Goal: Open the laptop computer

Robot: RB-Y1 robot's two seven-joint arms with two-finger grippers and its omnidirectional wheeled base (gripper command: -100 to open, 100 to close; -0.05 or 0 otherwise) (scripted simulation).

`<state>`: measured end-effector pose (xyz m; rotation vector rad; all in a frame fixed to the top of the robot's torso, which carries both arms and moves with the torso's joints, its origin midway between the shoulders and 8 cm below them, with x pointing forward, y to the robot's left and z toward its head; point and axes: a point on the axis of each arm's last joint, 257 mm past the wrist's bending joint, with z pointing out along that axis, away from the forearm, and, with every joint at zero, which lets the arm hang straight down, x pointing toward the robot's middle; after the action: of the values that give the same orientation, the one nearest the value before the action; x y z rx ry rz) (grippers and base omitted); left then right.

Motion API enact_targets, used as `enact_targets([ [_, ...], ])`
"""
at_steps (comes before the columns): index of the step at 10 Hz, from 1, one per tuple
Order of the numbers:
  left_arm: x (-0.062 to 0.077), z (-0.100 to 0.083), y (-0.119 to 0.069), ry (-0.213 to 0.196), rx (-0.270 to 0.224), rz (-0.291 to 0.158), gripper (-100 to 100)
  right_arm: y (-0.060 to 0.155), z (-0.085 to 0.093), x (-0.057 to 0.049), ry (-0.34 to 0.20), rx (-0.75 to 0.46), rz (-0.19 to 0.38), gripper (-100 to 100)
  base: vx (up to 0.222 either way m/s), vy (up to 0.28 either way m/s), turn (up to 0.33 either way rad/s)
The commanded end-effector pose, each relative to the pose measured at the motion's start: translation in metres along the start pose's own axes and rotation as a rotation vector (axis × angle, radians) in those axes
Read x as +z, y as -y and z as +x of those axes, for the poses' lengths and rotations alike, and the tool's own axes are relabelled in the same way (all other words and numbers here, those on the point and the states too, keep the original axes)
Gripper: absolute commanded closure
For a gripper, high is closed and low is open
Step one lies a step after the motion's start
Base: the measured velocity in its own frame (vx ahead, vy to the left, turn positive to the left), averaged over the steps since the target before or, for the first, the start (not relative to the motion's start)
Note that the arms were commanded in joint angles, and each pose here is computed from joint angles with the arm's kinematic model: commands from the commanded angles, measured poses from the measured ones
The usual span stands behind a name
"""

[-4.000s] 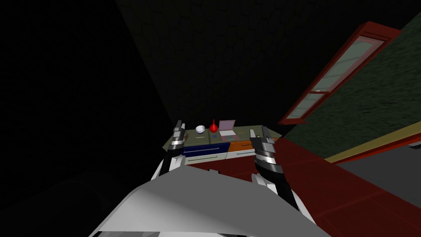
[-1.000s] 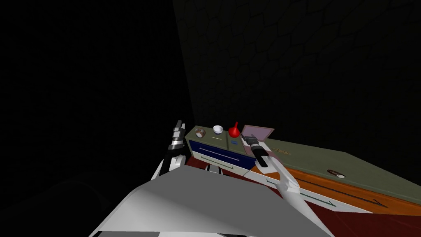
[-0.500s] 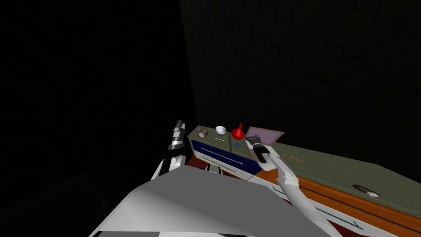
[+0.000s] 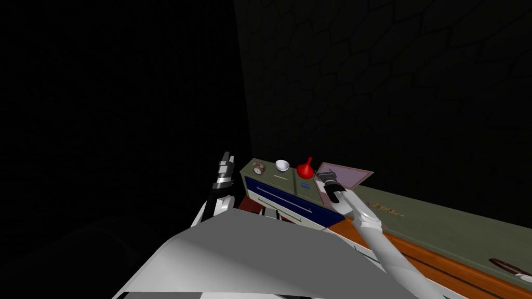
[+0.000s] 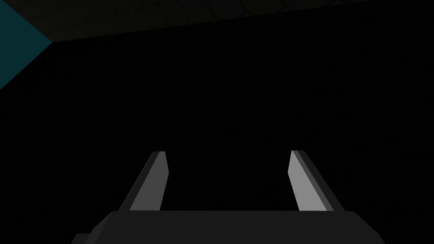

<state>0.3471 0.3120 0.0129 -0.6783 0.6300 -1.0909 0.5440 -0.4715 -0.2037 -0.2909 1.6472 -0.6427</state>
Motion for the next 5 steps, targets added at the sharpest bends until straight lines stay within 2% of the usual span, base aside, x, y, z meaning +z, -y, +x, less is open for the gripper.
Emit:
enact_targets([
  [1,0.000,0.000,0.000,0.000,0.000,0.000,0,0.026,0.012,0.009,-0.042,-0.127,0.055,-100,0.022,0.012,0.134],
  [3,0.000,0.000,0.000,0.000,0.000,0.000,0,0.048,0.019,0.015,-0.073,-0.220,0.095,-100,0.026,0.015,0.107],
  [4,0.000,0.000,0.000,0.000,0.000,0.000,0,0.048,0.019,0.015,-0.073,-0.220,0.095,-100,0.018,0.011,0.030],
  [5,0.000,0.000,0.000,0.000,0.000,0.000,0,0.057,0.022,0.017,-0.085,-0.258,0.112,-100,0.012,0.011,0.043],
])
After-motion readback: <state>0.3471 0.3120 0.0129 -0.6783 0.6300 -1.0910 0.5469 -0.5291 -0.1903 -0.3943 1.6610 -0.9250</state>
